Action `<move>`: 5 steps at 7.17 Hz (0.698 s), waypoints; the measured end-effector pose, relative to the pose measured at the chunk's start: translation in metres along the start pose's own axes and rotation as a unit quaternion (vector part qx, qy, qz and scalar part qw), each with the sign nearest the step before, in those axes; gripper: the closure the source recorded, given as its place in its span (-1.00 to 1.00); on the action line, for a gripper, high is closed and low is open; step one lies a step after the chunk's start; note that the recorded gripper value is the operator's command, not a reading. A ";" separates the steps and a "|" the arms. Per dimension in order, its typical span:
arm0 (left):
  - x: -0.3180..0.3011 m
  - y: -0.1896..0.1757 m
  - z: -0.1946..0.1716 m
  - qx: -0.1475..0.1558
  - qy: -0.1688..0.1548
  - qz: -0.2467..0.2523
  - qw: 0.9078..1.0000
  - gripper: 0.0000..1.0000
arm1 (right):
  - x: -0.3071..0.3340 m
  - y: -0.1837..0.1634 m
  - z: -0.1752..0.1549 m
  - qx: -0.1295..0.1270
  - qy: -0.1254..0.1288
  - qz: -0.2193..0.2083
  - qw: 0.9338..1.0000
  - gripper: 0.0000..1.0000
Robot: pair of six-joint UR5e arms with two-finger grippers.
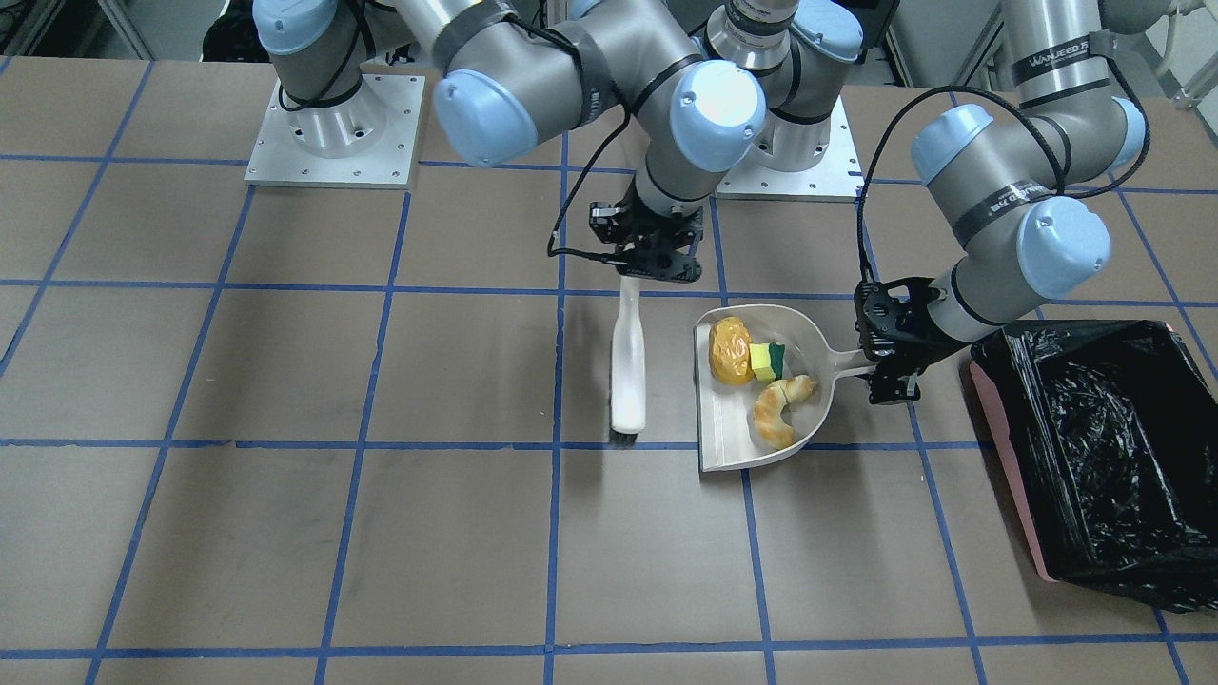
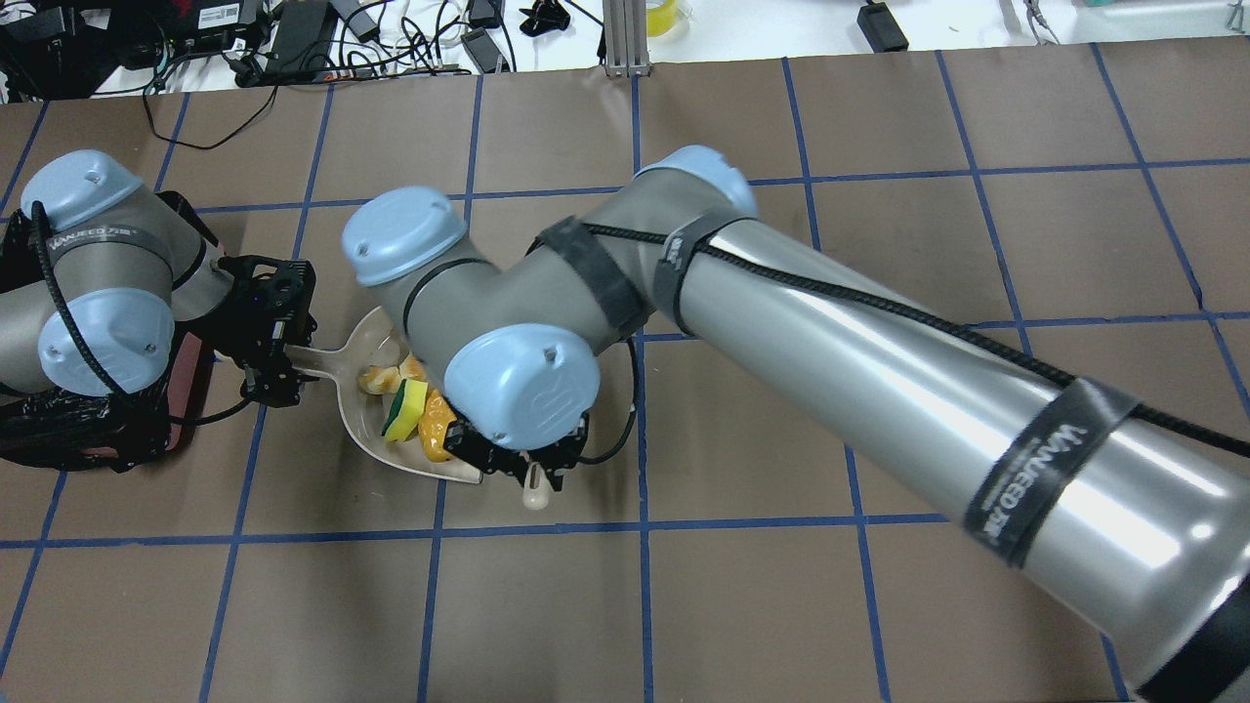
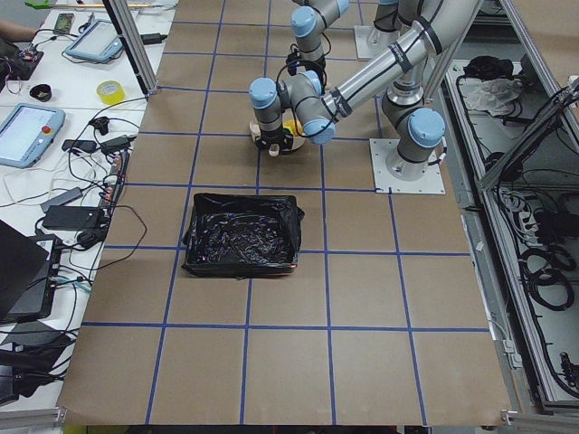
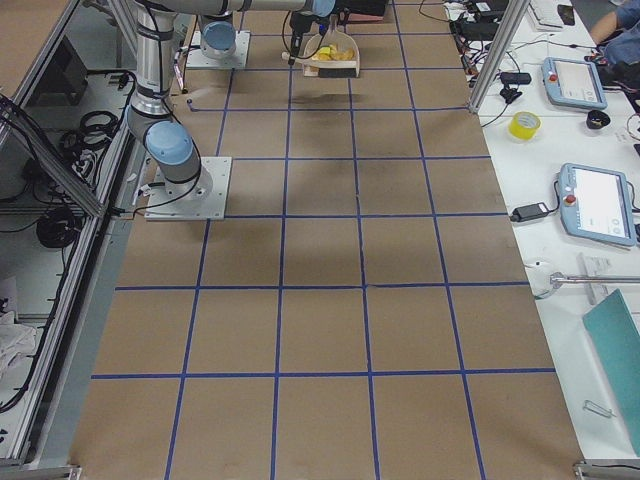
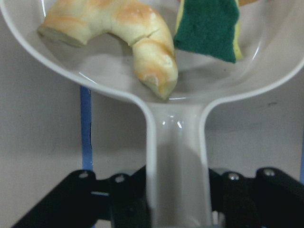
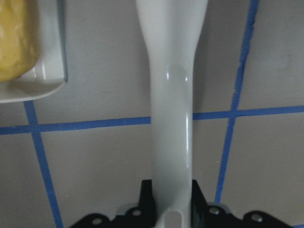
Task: Sweep and dump trash into bin
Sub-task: 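Lift the dustpan over the bin with the left gripper while the right returns the brush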
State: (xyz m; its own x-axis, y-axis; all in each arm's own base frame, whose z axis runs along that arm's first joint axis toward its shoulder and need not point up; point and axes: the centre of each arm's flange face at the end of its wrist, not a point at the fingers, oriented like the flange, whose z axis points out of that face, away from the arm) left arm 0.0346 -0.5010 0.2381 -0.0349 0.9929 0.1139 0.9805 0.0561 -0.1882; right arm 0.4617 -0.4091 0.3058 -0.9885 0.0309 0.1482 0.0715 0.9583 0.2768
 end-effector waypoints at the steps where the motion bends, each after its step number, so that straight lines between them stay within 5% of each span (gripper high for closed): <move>1: 0.001 0.007 0.000 0.026 0.001 -0.013 1.000 1.00 | 0.050 -0.038 -0.015 -0.003 -0.003 0.013 1.000 1.00; 3: 0.005 0.036 -0.004 0.088 -0.001 -0.057 0.994 1.00 | 0.158 -0.111 -0.018 -0.010 0.010 0.021 1.000 1.00; 5: -0.001 0.066 -0.035 0.112 -0.009 -0.093 0.989 1.00 | 0.268 -0.157 0.002 -0.024 0.011 0.007 1.000 1.00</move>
State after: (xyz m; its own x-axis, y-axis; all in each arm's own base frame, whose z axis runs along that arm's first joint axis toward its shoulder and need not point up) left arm 0.1063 -0.5023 0.2596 -0.2163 0.9647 0.1503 0.8896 0.2581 -0.3769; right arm 0.1855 -0.5509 0.3004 -0.9842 0.0373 0.1728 0.0917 0.9433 0.3191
